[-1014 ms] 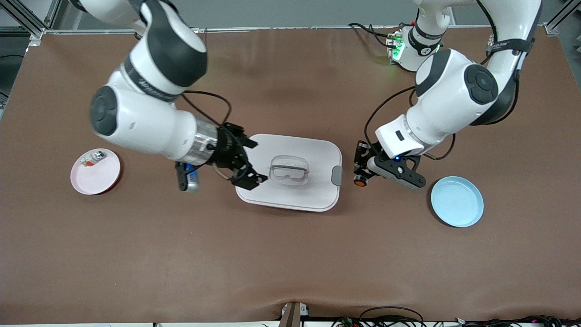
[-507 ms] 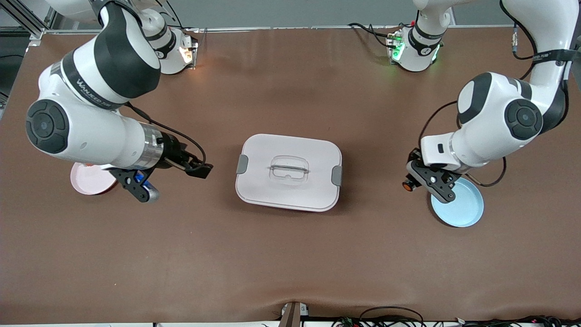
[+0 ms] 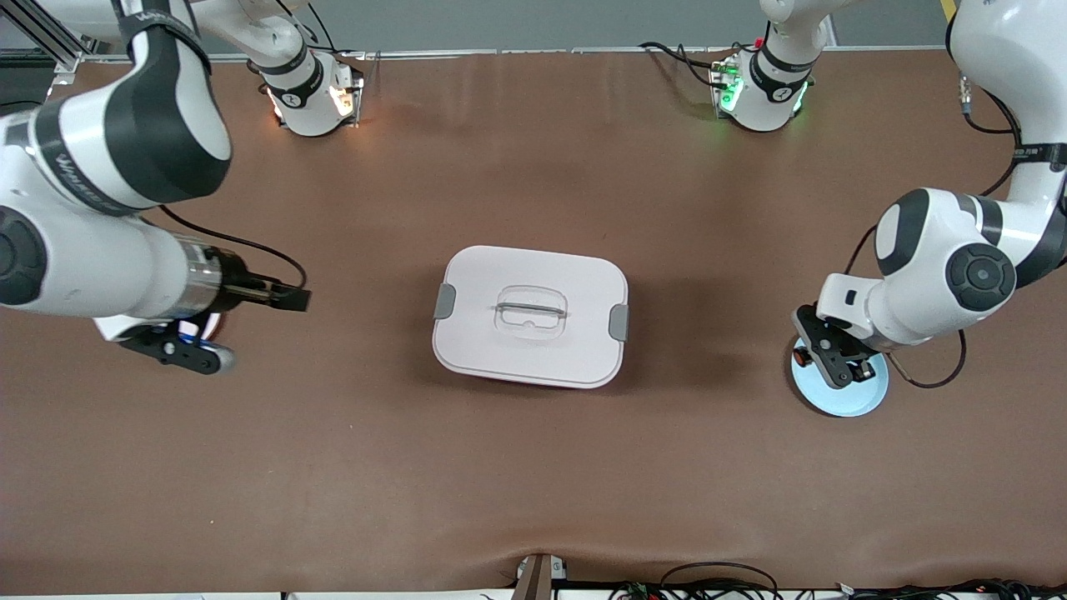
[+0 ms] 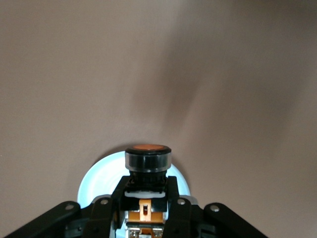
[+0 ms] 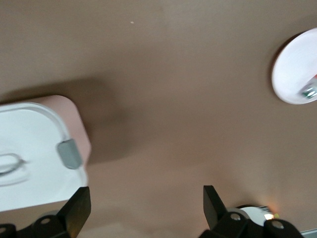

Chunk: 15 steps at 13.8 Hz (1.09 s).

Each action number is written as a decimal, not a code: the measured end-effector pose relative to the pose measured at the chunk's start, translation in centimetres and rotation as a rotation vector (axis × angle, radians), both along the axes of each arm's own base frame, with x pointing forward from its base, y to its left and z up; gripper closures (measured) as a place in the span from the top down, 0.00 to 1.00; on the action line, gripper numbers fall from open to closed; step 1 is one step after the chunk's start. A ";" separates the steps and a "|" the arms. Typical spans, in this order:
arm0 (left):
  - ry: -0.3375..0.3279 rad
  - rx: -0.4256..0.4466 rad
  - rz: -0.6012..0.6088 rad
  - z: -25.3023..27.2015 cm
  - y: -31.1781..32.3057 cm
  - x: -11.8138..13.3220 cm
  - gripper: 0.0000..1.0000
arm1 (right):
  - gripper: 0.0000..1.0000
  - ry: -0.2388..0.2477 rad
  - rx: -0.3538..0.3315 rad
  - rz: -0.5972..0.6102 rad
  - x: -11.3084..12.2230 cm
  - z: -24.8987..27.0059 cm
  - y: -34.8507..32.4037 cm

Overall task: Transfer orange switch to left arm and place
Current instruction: 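Carry the switch to the blue plate while the right gripper withdraws, then lower the switch onto the blue plate and open the left gripper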

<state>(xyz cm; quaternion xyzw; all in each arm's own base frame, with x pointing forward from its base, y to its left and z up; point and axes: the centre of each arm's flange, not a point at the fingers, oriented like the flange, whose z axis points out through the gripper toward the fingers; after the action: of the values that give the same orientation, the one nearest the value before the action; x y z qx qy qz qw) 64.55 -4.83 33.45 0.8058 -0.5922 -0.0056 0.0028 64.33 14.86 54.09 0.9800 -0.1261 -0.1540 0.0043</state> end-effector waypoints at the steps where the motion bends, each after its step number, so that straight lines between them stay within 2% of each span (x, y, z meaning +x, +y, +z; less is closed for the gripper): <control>1: -0.005 -0.005 -0.042 -1.1 1.2 0.2 0.34 | 1.00 0.017 -0.019 0.045 -0.4 0.4 -1.4; 4: -0.029 -0.035 -0.147 -4.4 4.8 0.3 0.34 | 1.00 0.065 -0.020 0.147 -0.9 0.8 -4.5; 7: -0.016 -0.063 -0.223 -7.4 7.6 -0.2 0.34 | 1.00 0.091 0.011 0.196 -0.8 0.5 -7.4; 10: 0.003 -0.033 -0.274 -8.9 8.6 -0.5 0.34 | 1.00 0.118 0.035 0.201 -1.0 -0.4 -10.3; 12: 0.008 -0.003 -0.300 -9.6 9.2 -0.6 0.34 | 1.00 0.114 0.040 0.198 -1.5 -1.1 -11.1; 15: -0.002 -0.006 -0.298 -11.1 10.3 -0.9 0.34 | 1.00 0.092 0.029 0.218 -2.6 -1.8 -11.6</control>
<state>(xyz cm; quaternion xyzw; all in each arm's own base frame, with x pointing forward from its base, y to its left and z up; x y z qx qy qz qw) 63.65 5.50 22.37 0.7089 -0.7053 -0.0034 0.0041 61.70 3.24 52.27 0.9797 -0.0160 -0.1994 0.0127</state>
